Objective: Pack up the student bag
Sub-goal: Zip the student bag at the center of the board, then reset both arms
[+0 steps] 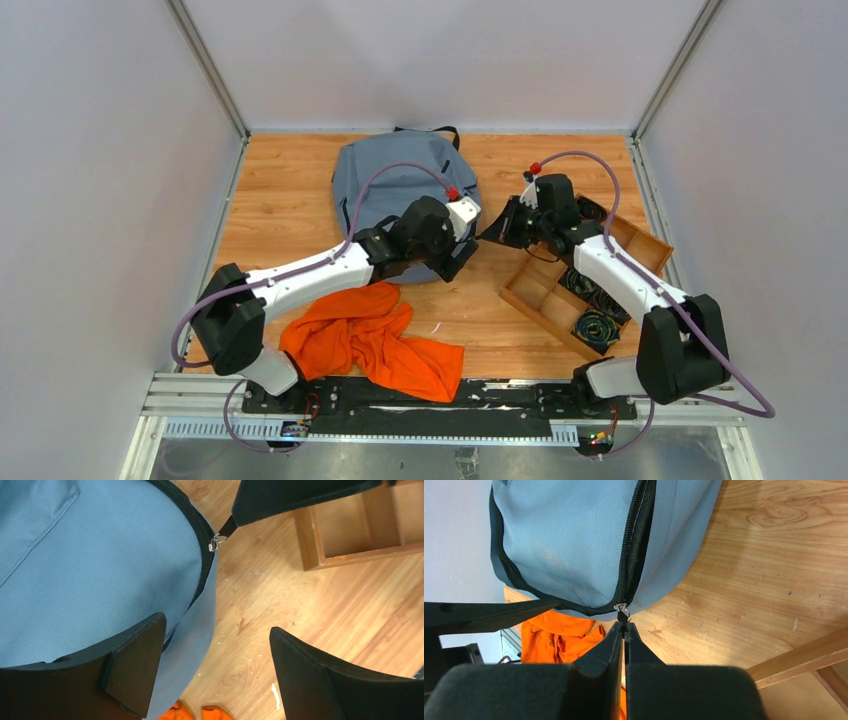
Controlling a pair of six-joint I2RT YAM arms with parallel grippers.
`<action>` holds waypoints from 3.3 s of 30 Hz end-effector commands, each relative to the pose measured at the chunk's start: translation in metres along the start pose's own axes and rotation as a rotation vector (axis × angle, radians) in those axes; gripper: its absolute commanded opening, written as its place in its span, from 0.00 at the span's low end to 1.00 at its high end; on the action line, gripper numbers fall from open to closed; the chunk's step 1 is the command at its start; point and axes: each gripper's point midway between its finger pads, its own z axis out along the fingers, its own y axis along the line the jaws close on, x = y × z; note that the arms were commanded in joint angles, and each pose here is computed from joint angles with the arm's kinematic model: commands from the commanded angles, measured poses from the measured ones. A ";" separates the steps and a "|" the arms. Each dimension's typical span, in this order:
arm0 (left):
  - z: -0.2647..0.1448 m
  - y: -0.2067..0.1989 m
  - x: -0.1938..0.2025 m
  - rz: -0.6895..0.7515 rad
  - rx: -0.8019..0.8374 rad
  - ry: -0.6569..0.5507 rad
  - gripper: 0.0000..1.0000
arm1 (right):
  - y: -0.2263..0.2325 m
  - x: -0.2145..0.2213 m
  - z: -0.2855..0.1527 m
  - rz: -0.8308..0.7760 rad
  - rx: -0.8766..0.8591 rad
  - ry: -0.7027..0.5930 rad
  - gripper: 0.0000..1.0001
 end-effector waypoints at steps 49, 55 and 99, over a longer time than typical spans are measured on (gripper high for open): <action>-0.063 0.028 0.088 -0.078 -0.207 0.065 0.00 | -0.092 -0.143 0.094 0.149 0.153 -0.099 0.00; -0.048 0.025 0.074 -0.144 -0.210 0.028 0.00 | -0.076 -0.160 0.087 0.118 0.116 -0.135 0.00; -0.196 0.157 0.077 -0.662 -0.723 -0.248 0.84 | -0.129 -0.078 -0.163 -0.040 0.834 -0.639 0.87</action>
